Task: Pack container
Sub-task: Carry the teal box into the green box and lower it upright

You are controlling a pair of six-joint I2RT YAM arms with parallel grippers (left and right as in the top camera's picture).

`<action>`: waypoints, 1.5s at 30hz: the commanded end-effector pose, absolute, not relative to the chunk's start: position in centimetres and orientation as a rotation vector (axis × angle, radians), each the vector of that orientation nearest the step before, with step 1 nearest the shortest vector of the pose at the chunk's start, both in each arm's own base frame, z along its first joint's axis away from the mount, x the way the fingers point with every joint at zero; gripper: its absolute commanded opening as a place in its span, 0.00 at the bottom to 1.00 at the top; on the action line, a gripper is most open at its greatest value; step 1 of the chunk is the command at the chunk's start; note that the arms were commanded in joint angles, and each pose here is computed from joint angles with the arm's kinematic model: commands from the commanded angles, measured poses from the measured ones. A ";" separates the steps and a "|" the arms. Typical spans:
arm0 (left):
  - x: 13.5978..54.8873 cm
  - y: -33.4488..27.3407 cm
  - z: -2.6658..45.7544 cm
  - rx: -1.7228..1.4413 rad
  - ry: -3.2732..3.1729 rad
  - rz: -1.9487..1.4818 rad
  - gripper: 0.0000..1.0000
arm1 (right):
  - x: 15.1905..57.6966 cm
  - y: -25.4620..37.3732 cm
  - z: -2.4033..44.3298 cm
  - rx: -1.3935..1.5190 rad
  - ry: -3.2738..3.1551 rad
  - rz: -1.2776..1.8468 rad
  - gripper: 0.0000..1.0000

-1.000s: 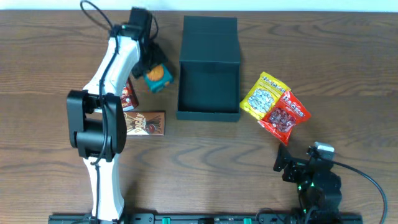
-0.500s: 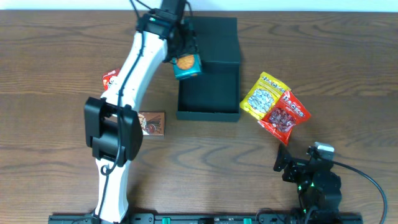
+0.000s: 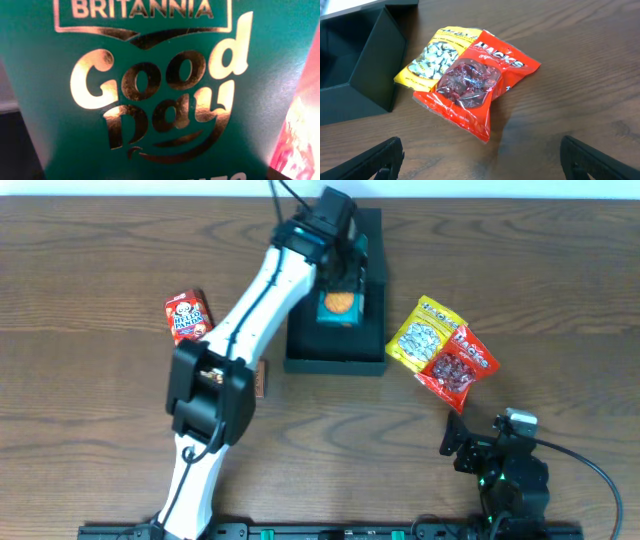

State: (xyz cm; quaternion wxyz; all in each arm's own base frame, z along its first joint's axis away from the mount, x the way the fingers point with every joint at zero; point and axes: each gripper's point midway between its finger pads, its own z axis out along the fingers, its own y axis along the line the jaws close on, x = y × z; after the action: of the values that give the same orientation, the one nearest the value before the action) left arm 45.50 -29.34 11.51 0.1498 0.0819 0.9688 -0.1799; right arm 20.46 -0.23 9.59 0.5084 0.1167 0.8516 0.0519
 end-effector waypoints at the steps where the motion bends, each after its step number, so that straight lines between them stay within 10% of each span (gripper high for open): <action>1: 44.3 -31.2 11.0 0.359 2.794 -0.548 0.73 | 20.5 -0.4 9.3 0.276 2.056 0.112 0.99; 21: 39.6 -30.7 9.7 0.168 3.022 -0.496 0.68 | 20.5 -0.4 9.3 0.276 2.056 0.112 0.99; 34: 40.1 -30.8 9.7 0.179 2.998 -0.489 0.94 | 20.5 -0.4 9.3 0.276 2.056 0.112 0.99; 45: 41.0 -30.3 10.4 0.227 2.955 -0.429 0.92 | 20.5 -0.4 9.3 0.276 2.056 0.112 0.99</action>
State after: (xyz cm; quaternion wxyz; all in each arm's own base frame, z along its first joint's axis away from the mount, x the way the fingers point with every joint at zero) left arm 39.92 -30.46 8.74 0.0391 0.0631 0.9851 -0.1550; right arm 20.47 -0.23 9.60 0.5086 0.1167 0.8515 0.0519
